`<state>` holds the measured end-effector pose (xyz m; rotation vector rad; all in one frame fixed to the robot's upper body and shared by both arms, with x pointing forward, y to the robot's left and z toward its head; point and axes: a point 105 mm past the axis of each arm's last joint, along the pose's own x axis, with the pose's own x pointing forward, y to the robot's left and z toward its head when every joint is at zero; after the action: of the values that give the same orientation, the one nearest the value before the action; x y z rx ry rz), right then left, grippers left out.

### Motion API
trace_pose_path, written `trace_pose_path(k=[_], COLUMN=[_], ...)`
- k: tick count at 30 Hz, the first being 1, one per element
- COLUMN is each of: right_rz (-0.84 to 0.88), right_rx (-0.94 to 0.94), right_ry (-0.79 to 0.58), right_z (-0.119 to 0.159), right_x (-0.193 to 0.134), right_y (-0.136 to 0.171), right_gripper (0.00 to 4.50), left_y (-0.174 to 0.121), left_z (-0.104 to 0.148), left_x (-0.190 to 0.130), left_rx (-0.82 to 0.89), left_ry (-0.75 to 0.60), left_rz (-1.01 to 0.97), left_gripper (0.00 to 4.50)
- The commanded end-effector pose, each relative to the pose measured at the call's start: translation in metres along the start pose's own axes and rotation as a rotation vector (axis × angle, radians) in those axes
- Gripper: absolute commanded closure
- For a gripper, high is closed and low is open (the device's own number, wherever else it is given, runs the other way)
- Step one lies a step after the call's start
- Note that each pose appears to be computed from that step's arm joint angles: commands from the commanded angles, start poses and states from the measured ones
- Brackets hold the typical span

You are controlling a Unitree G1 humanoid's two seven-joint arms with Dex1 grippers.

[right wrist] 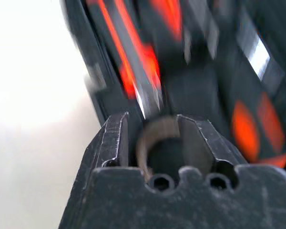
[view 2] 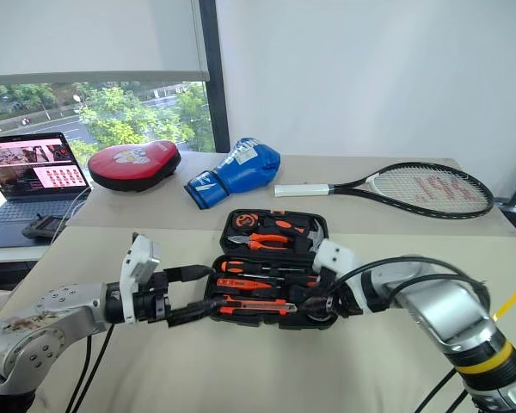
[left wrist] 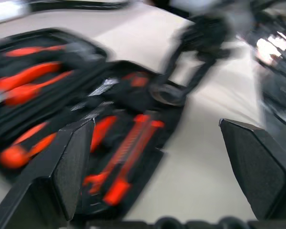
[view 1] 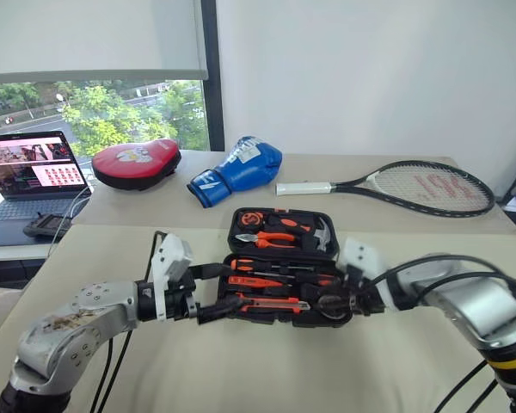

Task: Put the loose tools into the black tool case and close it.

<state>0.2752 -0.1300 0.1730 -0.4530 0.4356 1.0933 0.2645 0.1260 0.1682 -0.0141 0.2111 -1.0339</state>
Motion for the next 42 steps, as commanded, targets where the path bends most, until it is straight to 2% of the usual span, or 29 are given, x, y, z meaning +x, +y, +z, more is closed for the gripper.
trace_pose_path(k=[1, 4, 8, 11, 14, 19, 23, 26, 27, 28, 29, 30, 32, 37, 40, 42], right_rz=[-0.180, -0.373, -0.539, -0.568, -0.591, -0.575, -0.527, -0.513, -0.514, -0.520, -0.521, -0.520, -0.511, -0.481, -0.535, -0.573], right_rx=[0.126, 0.207, 0.307, 0.368, 0.450, 0.524, 0.551, 0.538, 0.527, 0.516, 0.503, 0.495, 0.460, 0.356, 0.171, 0.113], right_ry=[-0.102, -0.110, -0.076, -0.057, -0.056, -0.021, 0.001, 0.041, 0.041, 0.028, 0.008, -0.006, -0.041, -0.168, -0.229, -0.261], right_z=[0.007, 0.000, -0.016, -0.023, -0.028, -0.037, -0.041, -0.050, -0.050, -0.048, -0.044, -0.041, -0.035, -0.016, -0.003, 0.003], right_x=[-0.019, -0.023, -0.018, -0.008, -0.001, 0.011, 0.024, 0.032, 0.032, 0.032, 0.031, 0.030, 0.029, 0.021, 0.010, 0.003], right_y=[-0.025, -0.059, -0.096, -0.114, -0.131, -0.144, -0.145, -0.147, -0.148, -0.150, -0.151, -0.151, -0.149, -0.130, -0.113, -0.103], right_gripper=[2.49, 2.49, 2.49, 2.49, 2.49, 2.49, 2.44, 3.15, 3.59, 3.80, 4.26, 4.47, 4.50, 4.50, 4.50, 4.50], left_y=[0.043, 0.074, 0.111, 0.130, 0.140, 0.153, 0.151, 0.147, 0.147, 0.148, 0.149, 0.150, 0.149, 0.130, 0.106, 0.090], left_z=[0.024, 0.026, 0.020, 0.013, 0.017, 0.005, 0.001, -0.002, -0.002, -0.001, 0.000, 0.001, 0.004, 0.031, 0.059, 0.068], left_x=[0.005, 0.014, 0.032, 0.051, 0.075, 0.092, 0.099, 0.104, 0.105, 0.105, 0.104, 0.104, 0.102, 0.099, 0.089, 0.082], left_rx=[-0.015, -0.044, -0.133, -0.205, -0.238, -0.283, -0.314, -0.336, -0.338, -0.339, -0.343, -0.344, -0.347, -0.258, -0.035, 0.101], left_ry=[-0.084, -0.046, 0.056, 0.113, 0.109, 0.162, 0.189, 0.208, 0.204, 0.201, 0.186, 0.176, 0.152, -0.025, -0.175, -0.220], left_rz=[0.254, 0.407, 0.555, 0.602, 0.596, 0.608, 0.553, 0.516, 0.512, 0.513, 0.511, 0.511, 0.497, 0.332, 0.260, 0.223], left_gripper=[0.00, 0.00, 0.00, 0.00, 0.00, 0.00, 1.06, 2.20, 2.58, 2.88, 3.36, 3.60, 4.40, 4.46, 4.46, 4.46])
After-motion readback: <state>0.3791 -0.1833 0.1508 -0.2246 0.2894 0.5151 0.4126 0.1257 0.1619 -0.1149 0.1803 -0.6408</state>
